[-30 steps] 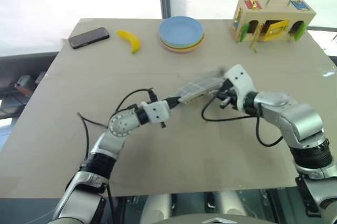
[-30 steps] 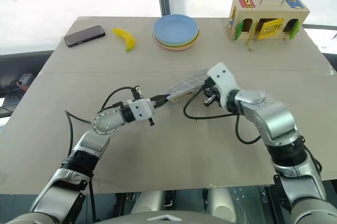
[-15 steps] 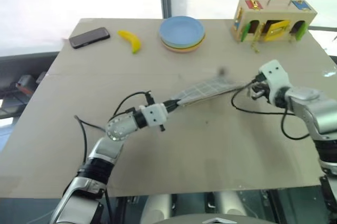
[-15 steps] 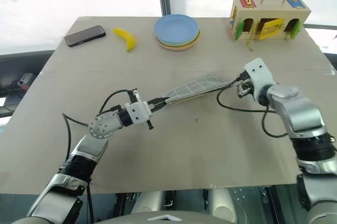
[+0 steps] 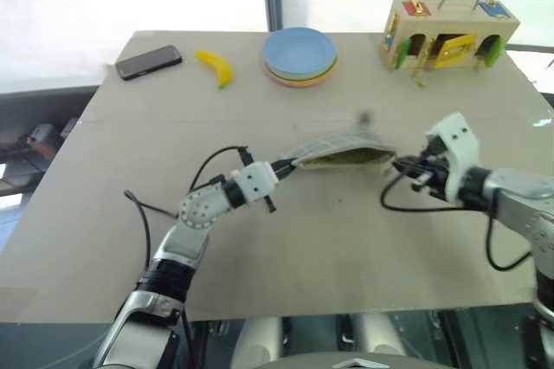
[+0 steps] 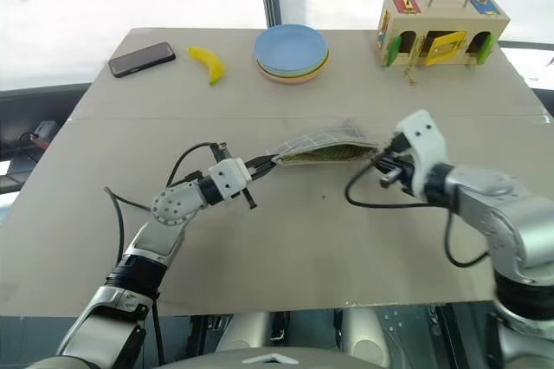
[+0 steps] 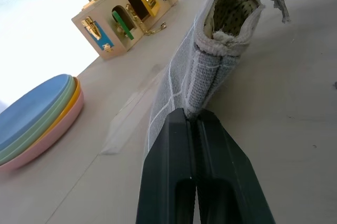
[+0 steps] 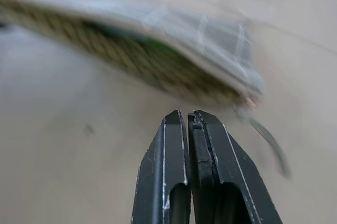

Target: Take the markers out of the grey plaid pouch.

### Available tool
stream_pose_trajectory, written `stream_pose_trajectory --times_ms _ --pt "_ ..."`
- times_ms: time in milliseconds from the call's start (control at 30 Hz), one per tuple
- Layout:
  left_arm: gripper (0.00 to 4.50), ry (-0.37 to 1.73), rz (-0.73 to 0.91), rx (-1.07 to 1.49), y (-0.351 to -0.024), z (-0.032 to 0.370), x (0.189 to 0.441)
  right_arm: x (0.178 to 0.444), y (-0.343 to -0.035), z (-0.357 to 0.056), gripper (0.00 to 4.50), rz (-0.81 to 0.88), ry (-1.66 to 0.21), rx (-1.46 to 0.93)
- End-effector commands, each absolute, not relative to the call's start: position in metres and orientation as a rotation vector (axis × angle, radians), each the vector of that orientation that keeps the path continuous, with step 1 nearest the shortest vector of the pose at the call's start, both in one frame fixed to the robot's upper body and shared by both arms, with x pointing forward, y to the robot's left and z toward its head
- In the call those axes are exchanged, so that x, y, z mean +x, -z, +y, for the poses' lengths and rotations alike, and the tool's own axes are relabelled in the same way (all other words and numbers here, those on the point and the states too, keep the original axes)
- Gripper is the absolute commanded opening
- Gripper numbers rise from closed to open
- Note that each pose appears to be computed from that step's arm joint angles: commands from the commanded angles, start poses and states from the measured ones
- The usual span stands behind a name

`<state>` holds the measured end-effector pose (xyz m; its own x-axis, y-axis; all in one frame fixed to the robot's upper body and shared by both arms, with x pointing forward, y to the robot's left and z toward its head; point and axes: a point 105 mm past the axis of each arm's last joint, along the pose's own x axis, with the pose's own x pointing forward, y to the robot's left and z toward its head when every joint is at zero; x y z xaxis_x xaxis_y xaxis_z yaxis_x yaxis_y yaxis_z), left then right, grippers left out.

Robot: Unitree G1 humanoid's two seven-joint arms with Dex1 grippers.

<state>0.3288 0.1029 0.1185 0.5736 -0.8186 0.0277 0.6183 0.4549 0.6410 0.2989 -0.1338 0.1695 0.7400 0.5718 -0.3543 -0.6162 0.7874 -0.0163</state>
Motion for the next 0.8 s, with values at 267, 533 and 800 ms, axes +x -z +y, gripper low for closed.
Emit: stream_pose_trajectory --times_ms 267,533,800 --pt "0.0 0.915 -0.394 0.435 -0.142 0.092 0.326 0.331 -0.134 -0.069 0.09 0.354 -0.758 -0.292" --pt "0.0 1.037 -0.069 -0.236 -0.143 0.096 0.311 0.303 -0.156 -0.08 0.09 0.32 -0.925 -0.544" --pt "0.0 1.049 0.158 -0.568 -0.134 0.099 0.308 0.319 -0.168 -0.07 3.04 0.207 -0.889 -0.855"
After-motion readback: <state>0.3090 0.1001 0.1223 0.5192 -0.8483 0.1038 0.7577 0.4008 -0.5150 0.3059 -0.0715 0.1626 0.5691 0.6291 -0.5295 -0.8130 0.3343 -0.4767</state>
